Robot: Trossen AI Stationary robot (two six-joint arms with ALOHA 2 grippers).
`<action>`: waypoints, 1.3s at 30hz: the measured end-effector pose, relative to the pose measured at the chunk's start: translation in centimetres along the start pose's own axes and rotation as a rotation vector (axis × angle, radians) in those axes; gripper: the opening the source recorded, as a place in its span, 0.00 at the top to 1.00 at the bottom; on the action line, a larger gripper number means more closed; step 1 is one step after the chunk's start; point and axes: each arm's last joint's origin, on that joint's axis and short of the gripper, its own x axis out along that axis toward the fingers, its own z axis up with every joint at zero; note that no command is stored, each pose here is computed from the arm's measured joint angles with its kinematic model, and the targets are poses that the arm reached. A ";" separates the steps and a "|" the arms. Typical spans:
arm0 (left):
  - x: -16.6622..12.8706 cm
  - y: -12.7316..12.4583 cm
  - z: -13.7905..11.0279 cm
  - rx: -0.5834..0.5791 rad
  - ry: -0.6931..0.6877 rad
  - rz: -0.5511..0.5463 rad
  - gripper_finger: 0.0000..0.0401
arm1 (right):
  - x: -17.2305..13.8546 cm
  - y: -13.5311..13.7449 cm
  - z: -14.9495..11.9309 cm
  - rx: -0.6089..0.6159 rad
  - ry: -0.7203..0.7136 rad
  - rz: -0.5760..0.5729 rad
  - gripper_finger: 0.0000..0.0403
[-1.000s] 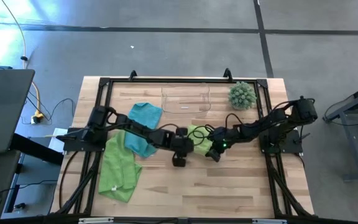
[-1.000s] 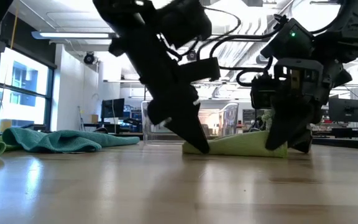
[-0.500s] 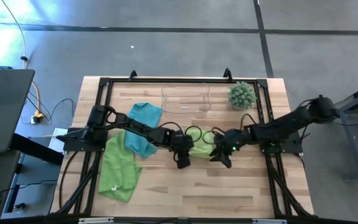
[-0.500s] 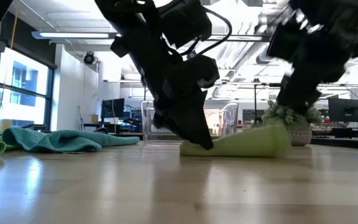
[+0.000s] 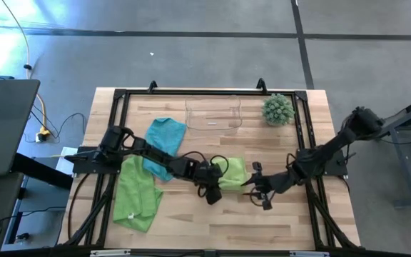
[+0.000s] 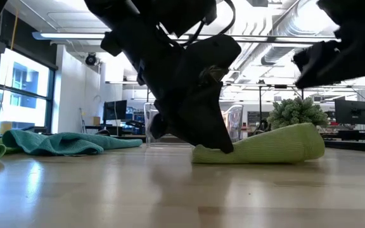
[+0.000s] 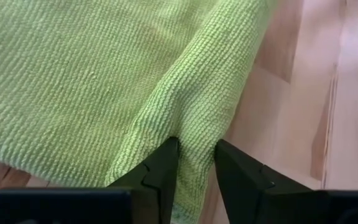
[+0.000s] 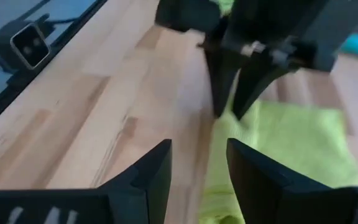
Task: Roll microfiber towels into tight, uniform cylinder then place into a basket
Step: Roll the light green microfiber cloth
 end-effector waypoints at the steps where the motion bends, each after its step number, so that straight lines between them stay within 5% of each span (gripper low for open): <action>1: 0.0 0.0 0.0 -0.010 -0.004 0.004 0.76 | 0.2 0.1 -0.3 0.010 0.015 0.009 0.61; 8: 0.0 0.0 0.1 -0.024 -0.015 0.001 0.76 | 1.9 0.5 -2.0 -0.067 0.077 -0.060 0.48; 15: 0.1 0.0 0.1 -0.023 -0.018 0.002 0.76 | 3.3 0.4 -3.9 -0.135 0.148 -0.171 0.46; 23: 0.0 0.0 0.2 0.002 -0.028 0.013 0.76 | 4.2 0.3 -5.4 0.003 0.184 -0.242 0.48; 29: 0.0 0.0 0.3 0.005 -0.049 0.037 0.76 | 4.7 0.4 -6.0 0.146 0.189 -0.260 0.61; 39: -1.4 -0.1 0.8 0.153 -0.054 0.051 0.76 | 4.5 0.2 -6.4 0.385 0.204 -0.308 0.97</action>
